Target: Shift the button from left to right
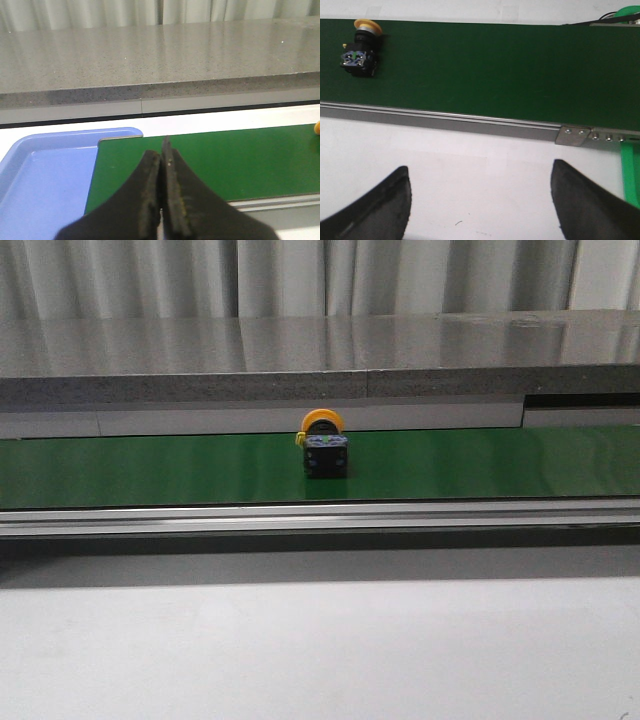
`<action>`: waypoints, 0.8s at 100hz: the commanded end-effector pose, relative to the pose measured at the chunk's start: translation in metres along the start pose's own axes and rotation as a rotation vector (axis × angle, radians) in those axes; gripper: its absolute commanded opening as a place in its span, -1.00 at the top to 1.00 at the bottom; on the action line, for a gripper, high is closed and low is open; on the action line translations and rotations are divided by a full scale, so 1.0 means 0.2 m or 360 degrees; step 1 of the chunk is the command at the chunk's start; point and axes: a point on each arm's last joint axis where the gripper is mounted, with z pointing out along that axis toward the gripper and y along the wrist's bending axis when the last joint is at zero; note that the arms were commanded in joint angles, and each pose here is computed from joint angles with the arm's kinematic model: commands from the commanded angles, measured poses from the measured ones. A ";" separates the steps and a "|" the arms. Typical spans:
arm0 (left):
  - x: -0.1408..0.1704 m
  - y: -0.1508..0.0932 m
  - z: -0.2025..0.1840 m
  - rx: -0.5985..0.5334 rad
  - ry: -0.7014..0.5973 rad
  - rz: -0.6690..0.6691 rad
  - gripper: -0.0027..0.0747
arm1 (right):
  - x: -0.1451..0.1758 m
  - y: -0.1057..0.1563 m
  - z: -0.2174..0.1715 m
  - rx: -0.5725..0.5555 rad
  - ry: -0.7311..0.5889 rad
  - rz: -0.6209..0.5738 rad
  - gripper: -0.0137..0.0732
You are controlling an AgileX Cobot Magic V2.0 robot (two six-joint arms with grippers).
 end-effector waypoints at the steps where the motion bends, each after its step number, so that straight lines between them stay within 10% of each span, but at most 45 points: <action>1: -0.07 0.00 0.00 -0.0013 -0.0136 -0.0024 0.98 | -0.07 0.02 -0.03 -0.0045 -0.0146 0.0031 -0.68; 80: -0.07 0.00 0.00 -0.0013 -0.0136 -0.0024 0.98 | -0.40 0.07 0.56 -0.0122 0.0106 -0.0049 -0.68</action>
